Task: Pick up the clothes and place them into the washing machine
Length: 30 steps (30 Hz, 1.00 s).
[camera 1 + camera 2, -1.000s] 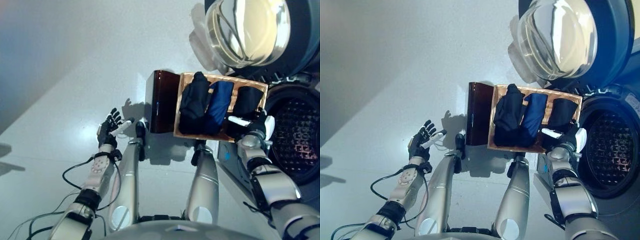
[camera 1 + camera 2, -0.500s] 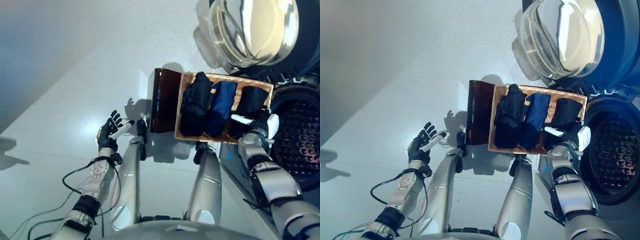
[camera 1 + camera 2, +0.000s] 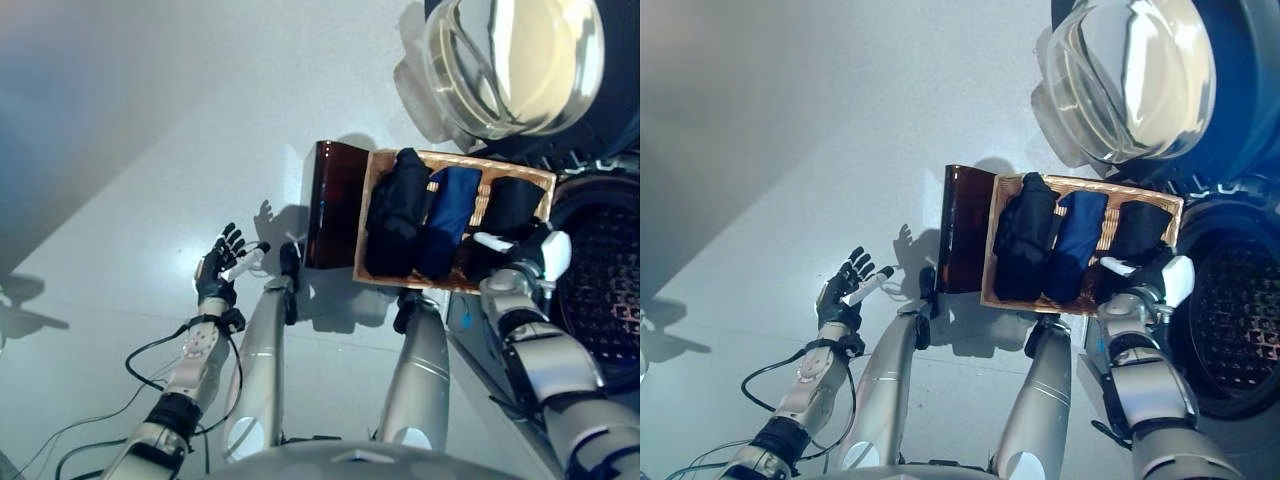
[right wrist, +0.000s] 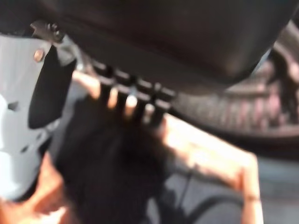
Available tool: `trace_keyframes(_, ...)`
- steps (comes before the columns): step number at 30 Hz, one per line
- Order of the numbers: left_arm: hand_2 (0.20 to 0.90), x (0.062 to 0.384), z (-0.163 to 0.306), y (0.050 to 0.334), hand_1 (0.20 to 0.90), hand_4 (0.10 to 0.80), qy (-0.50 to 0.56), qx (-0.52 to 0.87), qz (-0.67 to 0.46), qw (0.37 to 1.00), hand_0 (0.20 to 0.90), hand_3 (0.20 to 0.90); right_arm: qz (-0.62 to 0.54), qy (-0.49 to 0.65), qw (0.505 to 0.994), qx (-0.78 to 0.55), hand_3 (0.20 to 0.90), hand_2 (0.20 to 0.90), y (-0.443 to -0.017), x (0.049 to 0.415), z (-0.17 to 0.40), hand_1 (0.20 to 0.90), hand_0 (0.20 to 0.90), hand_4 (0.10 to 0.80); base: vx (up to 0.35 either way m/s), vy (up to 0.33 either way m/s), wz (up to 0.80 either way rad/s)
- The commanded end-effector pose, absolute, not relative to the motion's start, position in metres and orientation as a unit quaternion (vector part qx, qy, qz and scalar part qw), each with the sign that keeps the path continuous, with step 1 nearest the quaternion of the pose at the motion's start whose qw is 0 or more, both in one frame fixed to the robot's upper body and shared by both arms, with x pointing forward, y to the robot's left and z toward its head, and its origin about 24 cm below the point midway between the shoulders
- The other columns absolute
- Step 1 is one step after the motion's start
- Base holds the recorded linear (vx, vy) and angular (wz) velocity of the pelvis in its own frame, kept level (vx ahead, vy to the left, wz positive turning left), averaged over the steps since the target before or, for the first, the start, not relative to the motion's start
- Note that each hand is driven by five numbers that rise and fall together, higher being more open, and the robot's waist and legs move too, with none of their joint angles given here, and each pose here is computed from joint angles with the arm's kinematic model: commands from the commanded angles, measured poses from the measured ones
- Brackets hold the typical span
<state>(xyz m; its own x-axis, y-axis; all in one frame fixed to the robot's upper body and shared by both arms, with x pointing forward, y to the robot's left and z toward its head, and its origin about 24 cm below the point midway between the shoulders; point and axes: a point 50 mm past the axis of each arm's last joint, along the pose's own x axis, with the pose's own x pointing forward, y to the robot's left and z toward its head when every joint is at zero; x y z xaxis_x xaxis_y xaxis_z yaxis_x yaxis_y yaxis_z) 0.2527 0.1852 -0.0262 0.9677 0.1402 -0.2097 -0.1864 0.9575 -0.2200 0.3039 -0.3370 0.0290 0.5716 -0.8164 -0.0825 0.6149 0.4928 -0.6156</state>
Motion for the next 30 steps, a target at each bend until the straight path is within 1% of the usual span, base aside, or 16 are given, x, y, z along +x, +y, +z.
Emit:
trace_keyframes(1, 0.9, 0.248, -0.011, 0.19, 0.9, 0.8, 0.043, -0.13, 0.082, 0.987, 0.9, 0.9, -0.359, 0.184, 0.868, -0.288, 0.2, 0.2, -0.315, 0.318, 0.027, 0.2, 0.2, 0.3, 0.01, 0.023, 0.07)
trace_keyframes(9, 0.9, 0.249, -0.01, 0.19, 0.9, 0.8, 0.041, -0.126, 0.082, 0.988, 0.9, 0.9, -0.364, 0.206, 0.861, -0.288, 0.2, 0.2, -0.322, 0.309, 0.019, 0.2, 0.2, 0.3, 0.003, 0.004, 0.0)
trace_keyframes(20, 0.9, 0.246, -0.013, 0.194, 0.9, 0.8, 0.047, -0.125, 0.091, 0.987, 0.9, 0.9, -0.357, 0.217, 0.855, -0.308, 0.2, 0.2, -0.323, 0.306, 0.016, 0.2, 0.2, 0.3, 0.0, 0.0, 0.0)
trace_keyframes(22, 0.9, 0.246, -0.013, 0.196, 0.9, 0.8, 0.047, -0.124, 0.094, 0.987, 0.9, 0.9, -0.371, 0.213, 0.858, -0.285, 0.2, 0.2, -0.324, 0.306, 0.017, 0.2, 0.2, 0.3, 0.0, 0.0, 0.0)
trace_keyframes(23, 0.9, 0.246, -0.012, 0.196, 0.9, 0.8, 0.046, -0.125, 0.096, 0.986, 0.9, 0.9, -0.388, 0.208, 0.861, -0.255, 0.2, 0.2, -0.326, 0.305, 0.017, 0.2, 0.2, 0.3, 0.0, 0.0, 0.0)
trace_keyframes(24, 0.9, 0.246, -0.013, 0.197, 0.9, 0.8, 0.047, -0.125, 0.097, 0.986, 0.9, 0.9, -0.412, 0.198, 0.868, -0.196, 0.2, 0.2, -0.327, 0.304, 0.018, 0.2, 0.2, 0.3, 0.0, 0.0, 0.0)
trace_keyframes(25, 0.9, 0.246, -0.014, 0.198, 0.9, 0.8, 0.048, -0.126, 0.102, 0.986, 0.9, 0.9, -0.442, 0.169, 0.875, -0.099, 0.2, 0.2, -0.327, 0.306, 0.021, 0.2, 0.2, 0.3, 0.03, 0.007, 0.0)
trace_keyframes(26, 0.9, 0.246, -0.014, 0.199, 0.9, 0.8, 0.049, -0.13, 0.109, 0.984, 0.9, 0.9, -0.469, 0.136, 0.873, -0.009, 0.2, 0.2, -0.328, 0.306, 0.025, 0.2, 0.2, 0.3, 0.031, 0.027, -0.01)
trace_keyframes(27, 0.9, 0.246, -0.014, 0.2, 0.9, 0.8, 0.047, -0.133, 0.113, 0.983, 0.9, 0.9, -0.489, 0.099, 0.863, 0.077, 0.2, 0.2, -0.33, 0.306, 0.03, 0.2, 0.2, 0.3, 0.0, 0.0, 0.0)
trace_keyframes(30, 0.9, 0.244, -0.016, 0.201, 0.9, 0.8, 0.054, -0.14, 0.119, 0.981, 0.9, 0.9, -0.513, 0.057, 0.83, 0.21, 0.2, 0.2, -0.328, 0.299, 0.022, 0.2, 0.2, 0.3, -0.031, 0.022, -0.06)
